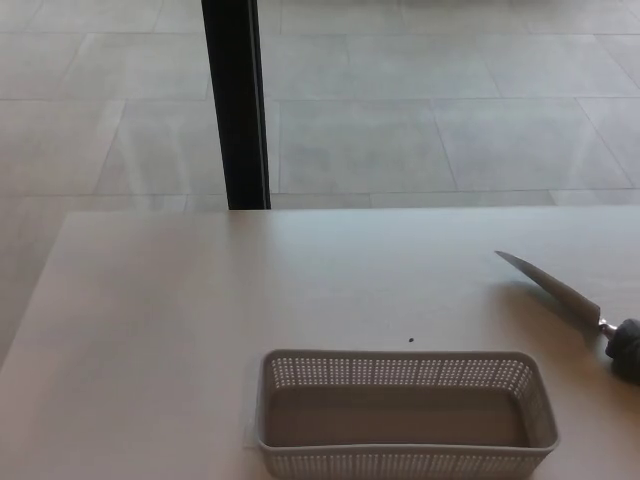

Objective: A garden tool is kept on the righthand side and a container is kept on the lefthand side on a desk infront of the robot. the robot uses its right hand to pick up the garden tool and makes a scooping motion inside the container

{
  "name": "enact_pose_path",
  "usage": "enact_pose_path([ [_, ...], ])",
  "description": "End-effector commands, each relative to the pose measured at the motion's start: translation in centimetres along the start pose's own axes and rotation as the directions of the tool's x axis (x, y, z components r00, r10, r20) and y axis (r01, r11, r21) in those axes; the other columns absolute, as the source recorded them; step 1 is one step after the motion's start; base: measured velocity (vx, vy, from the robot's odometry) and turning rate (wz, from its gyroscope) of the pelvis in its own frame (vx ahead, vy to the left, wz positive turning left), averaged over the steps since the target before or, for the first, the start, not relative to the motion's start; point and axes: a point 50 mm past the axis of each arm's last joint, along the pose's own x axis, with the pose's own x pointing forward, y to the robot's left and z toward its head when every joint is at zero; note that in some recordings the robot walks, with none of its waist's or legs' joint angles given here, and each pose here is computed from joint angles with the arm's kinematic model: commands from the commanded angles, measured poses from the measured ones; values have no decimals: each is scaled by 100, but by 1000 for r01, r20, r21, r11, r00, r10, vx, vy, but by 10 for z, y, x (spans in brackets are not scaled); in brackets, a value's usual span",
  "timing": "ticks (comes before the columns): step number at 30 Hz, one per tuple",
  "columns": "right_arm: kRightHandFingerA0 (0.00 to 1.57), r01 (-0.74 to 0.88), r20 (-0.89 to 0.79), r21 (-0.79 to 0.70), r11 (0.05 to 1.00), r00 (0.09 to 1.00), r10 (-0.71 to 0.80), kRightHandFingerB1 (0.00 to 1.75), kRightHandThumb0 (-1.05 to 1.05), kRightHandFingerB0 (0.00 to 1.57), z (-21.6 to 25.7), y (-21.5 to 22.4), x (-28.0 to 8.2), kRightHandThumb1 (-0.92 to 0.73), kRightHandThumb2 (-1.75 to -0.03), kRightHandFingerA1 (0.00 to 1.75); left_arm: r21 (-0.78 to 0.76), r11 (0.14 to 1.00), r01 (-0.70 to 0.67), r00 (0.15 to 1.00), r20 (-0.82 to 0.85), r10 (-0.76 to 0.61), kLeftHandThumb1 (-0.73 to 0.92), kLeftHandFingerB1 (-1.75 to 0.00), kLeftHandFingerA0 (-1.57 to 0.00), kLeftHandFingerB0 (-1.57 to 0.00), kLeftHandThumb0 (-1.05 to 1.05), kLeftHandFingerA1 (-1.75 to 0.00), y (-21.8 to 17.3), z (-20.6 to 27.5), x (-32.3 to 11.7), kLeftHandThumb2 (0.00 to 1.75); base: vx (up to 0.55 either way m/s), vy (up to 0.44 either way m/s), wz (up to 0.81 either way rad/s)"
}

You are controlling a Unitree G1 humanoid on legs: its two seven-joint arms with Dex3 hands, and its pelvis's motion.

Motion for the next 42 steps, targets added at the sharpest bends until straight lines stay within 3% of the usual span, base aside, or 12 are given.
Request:
enact_pose_path([
  [1, 0, 135, 25, 135, 982, 990, -140, 53, -105, 0, 20, -29, 10, -61, -106, 58, -58, 998, 7, 1000, 17, -6, -3, -94, -69, -61, -27, -102, 8, 0, -2, 136, 0, 0, 0],
  [6, 0, 264, 190, 414, 871, 911, -366, 58, -105, 0, 97, -73, 15, -61, -108, 67, -61, 998, 1, 1000, 14, 0, 0, -87, -68, -49, -37, -99, 11, -4, -3, 127, 0, 0, 0],
  [14, 0, 152, 576, 371, 916, 736, -356, 64, -103, 0, 237, -102, -35, -59, -110, 57, -42, 999, 8, 1000, -2, -8, 0, -94, -64, -55, -36, -102, 9, -9, -3, 143, 0, 0, 0],
  [15, 0, 146, 655, 323, 935, 679, -332, 79, -105, 0, 257, -99, -46, -72, -69, 64, -21, 1000, 11, 1000, -4, -11, 2, -91, -64, -54, -36, -99, 10, -8, -3, 140, 0, 0, 0],
  [16, 0, 140, 687, 304, 942, 653, -318, 73, -105, 4, 266, -97, -53, -53, -97, 62, -16, 1000, 10, 1000, -5, -10, 2, -91, -65, -55, -35, -99, 10, -8, -3, 139, 0, 0, 0],
  [19, 0, 135, 742, 241, 961, 613, -272, 73, -105, 10, 284, -91, -67, -57, -103, 74, -30, 999, 11, 1000, 2, -11, 0, -92, -63, -52, -25, -101, 10, -6, -3, 144, 0, 0, 0],
  [20, 0, 131, 799, 150, 980, 568, -198, 63, -58, 8, 302, -84, -81, -9, -88, 64, -45, 999, 12, 1000, 7, -12, 0, -92, -66, -55, -27, -101, 10, -6, -3, 142, 0, 0, 0],
  [21, 0, 120, 826, 113, 986, 541, -160, 79, -105, 16, 313, -77, -90, -70, -61, 107, -41, 999, 6, 1000, 1, -6, -1, -93, -70, -57, -26, -102, 10, -6, -3, 140, 0, 0, 0],
  [22, 0, 123, 847, 83, 989, 514, -135, 79, -105, 16, 318, -72, -95, -70, -61, 107, -43, 999, 2, 1000, -7, -2, -1, -93, -70, -57, -26, -102, 10, -6, -3, 140, 0, 0, 0],
  [23, 0, 192, 881, -74, 979, 472, -25, 42, -100, 7, 334, -52, -110, -64, -107, 43, -34, 999, -5, 1000, 1, 5, -2, -94, -73, -61, -28, -102, 10, -7, -3, 141, 0, 0, 0],
  [25, 0, 203, 896, -166, 965, 440, 61, 25, -86, 0, 340, -35, -115, -59, -106, 29, -51, 999, 2, 1000, 7, -1, -4, -96, -73, -63, -28, -103, 9, -8, -3, 140, 0, 0, 0],
  [42, 3, 257, 727, -537, 803, 624, 287, 18, -91, 7, 315, 26, -73, -73, -114, 28, -15, 1000, 10, 1000, 5, -10, -2, -92, -69, -60, -25, -101, 10, -5, -3, 136, 0, 0, 0],
])
